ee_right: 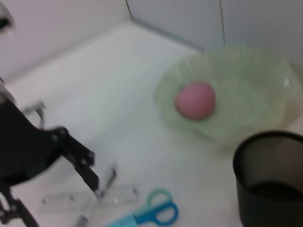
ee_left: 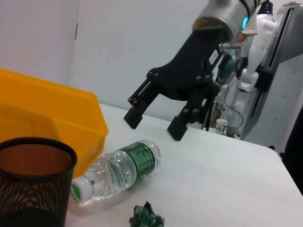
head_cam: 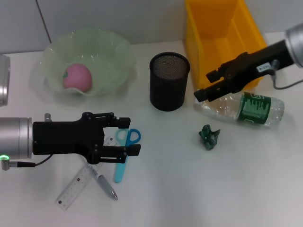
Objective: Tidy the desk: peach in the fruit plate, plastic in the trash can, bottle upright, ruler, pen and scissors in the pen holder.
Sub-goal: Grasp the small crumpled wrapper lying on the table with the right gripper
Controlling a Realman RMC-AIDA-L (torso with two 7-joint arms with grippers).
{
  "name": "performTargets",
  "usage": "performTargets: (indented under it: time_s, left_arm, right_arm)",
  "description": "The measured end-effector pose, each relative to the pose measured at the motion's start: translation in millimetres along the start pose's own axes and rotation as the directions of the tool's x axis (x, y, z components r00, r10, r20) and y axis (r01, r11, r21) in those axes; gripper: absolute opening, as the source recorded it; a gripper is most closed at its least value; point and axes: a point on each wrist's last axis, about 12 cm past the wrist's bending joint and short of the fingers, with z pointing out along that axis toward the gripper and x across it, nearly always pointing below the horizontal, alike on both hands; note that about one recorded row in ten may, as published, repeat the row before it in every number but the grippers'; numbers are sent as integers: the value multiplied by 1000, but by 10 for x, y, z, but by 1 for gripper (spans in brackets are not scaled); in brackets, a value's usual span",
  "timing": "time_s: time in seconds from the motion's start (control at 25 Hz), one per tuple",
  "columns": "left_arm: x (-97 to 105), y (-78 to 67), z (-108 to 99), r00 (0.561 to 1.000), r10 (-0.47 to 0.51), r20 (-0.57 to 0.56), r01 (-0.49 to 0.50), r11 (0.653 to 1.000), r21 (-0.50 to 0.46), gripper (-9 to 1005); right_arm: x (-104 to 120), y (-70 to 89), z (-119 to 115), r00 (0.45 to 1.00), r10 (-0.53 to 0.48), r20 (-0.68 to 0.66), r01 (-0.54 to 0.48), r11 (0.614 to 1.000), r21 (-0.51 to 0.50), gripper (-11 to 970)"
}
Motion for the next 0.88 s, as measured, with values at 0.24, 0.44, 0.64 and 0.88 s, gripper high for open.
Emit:
performTargets:
  time_s: [0.24,0.44,0.64,0.88]
  left_arm:
    - [-26,10,-2,1000,-8,1,8,1000,0,783]
    - [-42,19,-18,1000,-5,-1,5,1000,-5,783]
    - [-35,36,-35,1000,-4,-5,4,1000,-20,783]
    - [-20,38,-57,1000,-4,1,4,1000,-30,783]
  right_arm:
    - [-414,113,236,962,-61,-265,90,991,98,784]
    - [-524,184,427,915,-103,-390,159,981,115,784]
    - [-491,226,623,882,-135,-451,197,976,92,784]
    - [-350,197,789,861,-139,-489,195,979,66,784]
